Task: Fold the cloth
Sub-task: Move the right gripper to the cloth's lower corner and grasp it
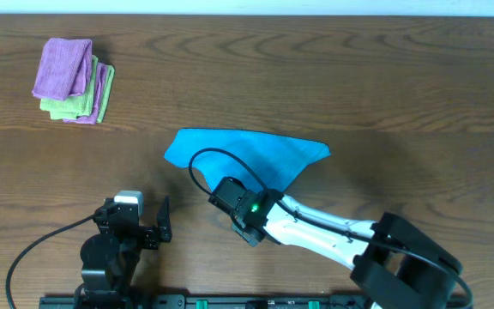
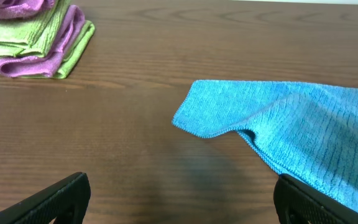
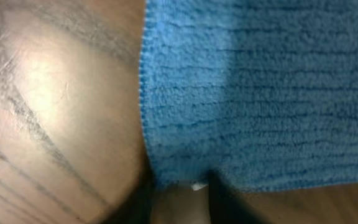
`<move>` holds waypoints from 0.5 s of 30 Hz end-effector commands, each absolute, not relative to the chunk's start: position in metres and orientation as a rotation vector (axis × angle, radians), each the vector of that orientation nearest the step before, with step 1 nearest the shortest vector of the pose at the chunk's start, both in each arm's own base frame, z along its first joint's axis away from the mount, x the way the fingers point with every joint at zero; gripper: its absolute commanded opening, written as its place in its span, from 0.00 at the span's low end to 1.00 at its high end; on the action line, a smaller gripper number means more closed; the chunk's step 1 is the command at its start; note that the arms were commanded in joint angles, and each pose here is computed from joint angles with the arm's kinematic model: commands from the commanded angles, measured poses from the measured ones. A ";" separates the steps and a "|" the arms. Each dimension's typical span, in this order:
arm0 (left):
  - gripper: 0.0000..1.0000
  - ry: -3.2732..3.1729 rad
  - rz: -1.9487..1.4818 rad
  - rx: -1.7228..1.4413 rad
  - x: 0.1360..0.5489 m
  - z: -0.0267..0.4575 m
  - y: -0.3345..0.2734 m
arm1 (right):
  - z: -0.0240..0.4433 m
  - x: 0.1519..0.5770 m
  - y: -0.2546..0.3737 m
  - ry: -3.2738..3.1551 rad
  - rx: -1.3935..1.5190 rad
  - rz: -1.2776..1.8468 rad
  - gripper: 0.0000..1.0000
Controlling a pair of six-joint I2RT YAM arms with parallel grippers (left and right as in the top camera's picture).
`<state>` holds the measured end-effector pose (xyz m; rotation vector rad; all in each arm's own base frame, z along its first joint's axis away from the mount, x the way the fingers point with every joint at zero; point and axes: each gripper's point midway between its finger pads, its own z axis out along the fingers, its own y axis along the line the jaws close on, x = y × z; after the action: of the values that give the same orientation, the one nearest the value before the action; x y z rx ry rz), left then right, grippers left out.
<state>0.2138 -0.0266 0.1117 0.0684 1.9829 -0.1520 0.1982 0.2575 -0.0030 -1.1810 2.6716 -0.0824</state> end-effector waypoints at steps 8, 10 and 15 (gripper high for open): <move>0.95 1.997 -0.149 0.058 0.214 0.104 -0.025 | 0.025 0.227 0.280 2.608 -1.082 -0.071 0.01; 0.95 1.997 -0.149 0.058 0.214 0.104 -0.025 | 0.038 0.239 0.287 2.578 -1.059 -0.072 0.01; 0.95 1.997 -0.149 0.058 0.214 0.104 -0.025 | 0.065 0.273 0.293 2.484 -0.996 -0.114 0.02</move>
<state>0.2138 -0.0266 0.1117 0.0688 1.9829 -0.1517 0.2490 0.2974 0.0531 -1.0469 2.5344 -0.0394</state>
